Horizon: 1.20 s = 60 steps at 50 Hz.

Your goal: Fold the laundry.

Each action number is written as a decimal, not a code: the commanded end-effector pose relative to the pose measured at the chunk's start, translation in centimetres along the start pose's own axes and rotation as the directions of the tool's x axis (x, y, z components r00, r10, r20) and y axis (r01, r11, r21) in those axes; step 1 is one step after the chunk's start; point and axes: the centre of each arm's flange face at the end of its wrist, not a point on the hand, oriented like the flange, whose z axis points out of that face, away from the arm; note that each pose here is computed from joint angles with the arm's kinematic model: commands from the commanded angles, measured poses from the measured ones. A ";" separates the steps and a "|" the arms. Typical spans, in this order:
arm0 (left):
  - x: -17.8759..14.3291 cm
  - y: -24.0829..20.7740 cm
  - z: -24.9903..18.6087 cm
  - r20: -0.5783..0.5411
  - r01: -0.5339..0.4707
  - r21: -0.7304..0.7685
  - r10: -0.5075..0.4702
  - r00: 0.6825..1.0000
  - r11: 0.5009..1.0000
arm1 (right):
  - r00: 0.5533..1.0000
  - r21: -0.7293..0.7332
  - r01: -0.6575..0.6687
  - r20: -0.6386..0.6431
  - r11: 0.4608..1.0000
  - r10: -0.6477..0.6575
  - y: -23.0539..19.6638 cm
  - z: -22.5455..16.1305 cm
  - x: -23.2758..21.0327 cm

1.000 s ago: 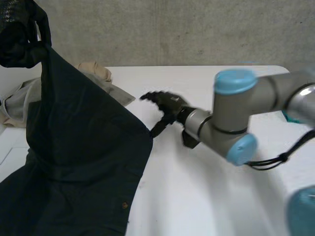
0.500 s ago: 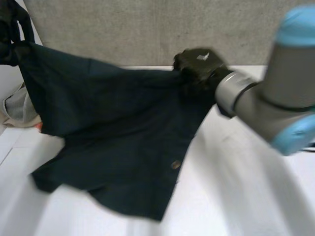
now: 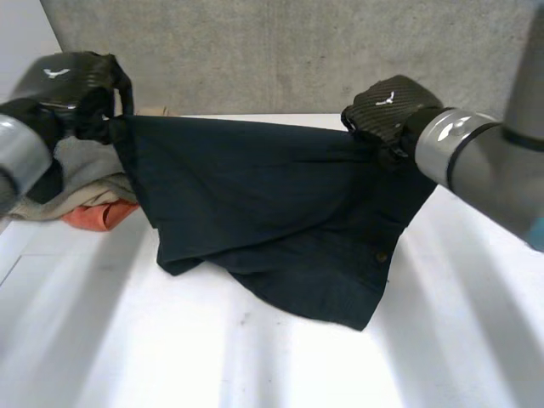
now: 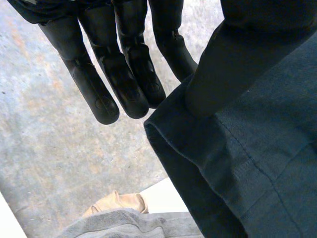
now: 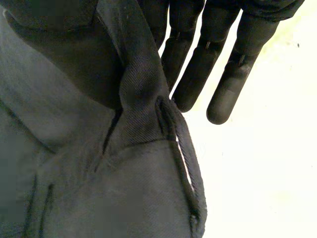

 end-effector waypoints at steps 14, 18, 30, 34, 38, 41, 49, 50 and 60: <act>-1.9 5.6 18.1 0.012 -0.076 0.370 0.077 0.997 0.926 | 0.895 0.317 0.070 -0.439 0.946 0.081 6.7 16.0 0.2; -1.1 6.9 18.4 -0.018 -0.049 0.312 0.058 0.998 0.949 | 0.889 0.284 0.030 -0.446 0.958 0.105 8.0 16.4 0.5; -1.5 4.6 13.7 0.076 -0.043 0.165 0.030 0.997 0.985 | 0.926 0.256 -0.056 -0.348 0.965 0.146 3.8 10.5 2.3; -1.3 3.9 10.4 0.088 -0.054 0.092 0.046 0.995 0.994 | 0.957 0.165 -0.087 -0.261 0.982 0.129 3.1 6.8 1.7; -0.6 4.3 6.6 0.059 -0.054 -0.036 0.056 0.997 0.998 | 0.977 0.032 -0.150 -0.148 0.988 0.153 3.7 3.0 0.1; -0.1 5.7 3.6 0.027 -0.026 -0.172 0.031 0.999 0.985 | 0.977 -0.102 -0.212 -0.047 0.972 0.208 5.1 0.1 -1.8; 0.7 10.2 -1.4 -0.020 0.043 -0.440 -0.057 0.998 0.897 | 0.941 -0.265 -0.269 0.133 0.926 0.312 8.8 -4.4 -6.6; 0.7 10.6 -1.5 -0.022 0.046 -0.450 -0.062 0.998 0.892 | 0.940 -0.259 -0.266 0.145 0.929 0.309 9.0 -4.6 -7.0; 0.6 14.5 -0.9 -0.057 0.074 -0.501 -0.118 0.991 0.862 | 0.962 -0.215 -0.215 0.119 0.953 0.244 13.4 -4.0 -10.3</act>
